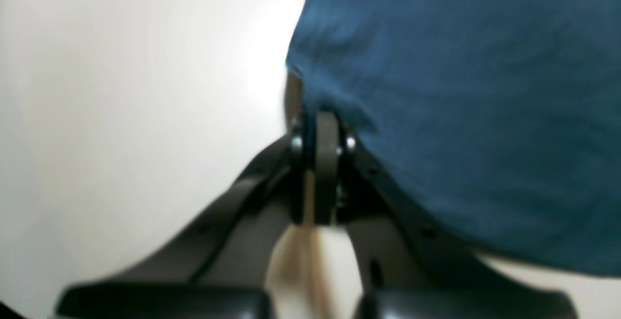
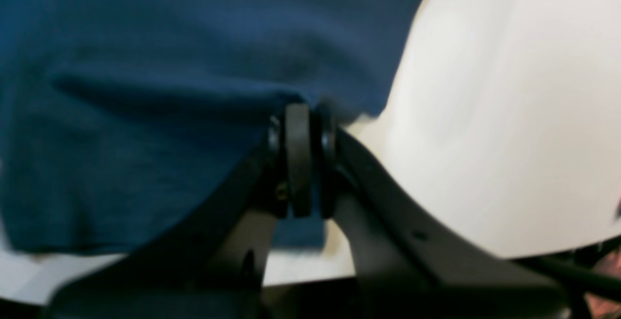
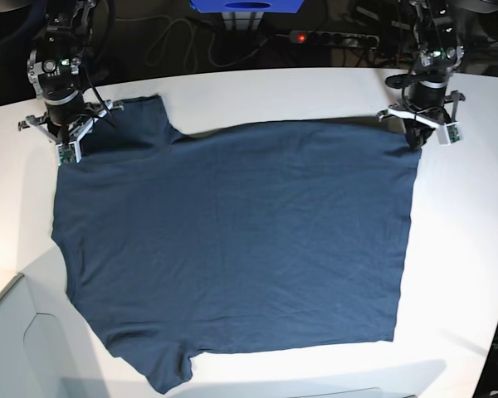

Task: Fold the T-shirt properly
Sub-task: 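Close both grippers on the shoulder edge corners, then lift the shoulder edge and fold it over toward the hem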

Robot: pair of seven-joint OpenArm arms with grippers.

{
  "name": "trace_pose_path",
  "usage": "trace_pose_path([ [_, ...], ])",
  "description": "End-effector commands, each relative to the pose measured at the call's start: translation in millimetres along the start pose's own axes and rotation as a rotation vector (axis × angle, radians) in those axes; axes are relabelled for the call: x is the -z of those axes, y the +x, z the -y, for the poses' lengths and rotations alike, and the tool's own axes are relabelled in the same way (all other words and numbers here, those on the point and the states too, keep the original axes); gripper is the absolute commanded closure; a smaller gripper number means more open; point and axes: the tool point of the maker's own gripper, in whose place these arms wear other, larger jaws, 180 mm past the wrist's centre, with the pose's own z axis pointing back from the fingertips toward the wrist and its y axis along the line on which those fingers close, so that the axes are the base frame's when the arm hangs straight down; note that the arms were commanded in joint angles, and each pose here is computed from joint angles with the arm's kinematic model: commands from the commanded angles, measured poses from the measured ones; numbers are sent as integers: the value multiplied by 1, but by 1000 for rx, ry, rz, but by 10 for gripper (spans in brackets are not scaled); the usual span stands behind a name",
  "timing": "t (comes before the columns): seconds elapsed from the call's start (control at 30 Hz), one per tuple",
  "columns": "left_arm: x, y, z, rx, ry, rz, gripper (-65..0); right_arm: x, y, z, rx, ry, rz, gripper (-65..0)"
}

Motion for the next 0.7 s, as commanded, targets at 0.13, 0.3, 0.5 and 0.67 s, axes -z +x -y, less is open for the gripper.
trace_pose_path([
  [0.13,5,42,9,-2,-17,122,0,2,55,14,-1,-38,152,-2],
  [0.3,14,70,16,-17,-30,192,0,11,92,22,16,-54,229,-2],
  [0.5,33,88,22,-62,-34,234,0,42,119,32,65,-53,256,-2],
  [0.67,55,100,21,-101,-31,249,0,74,134,36,113,-32,240,-2],
])
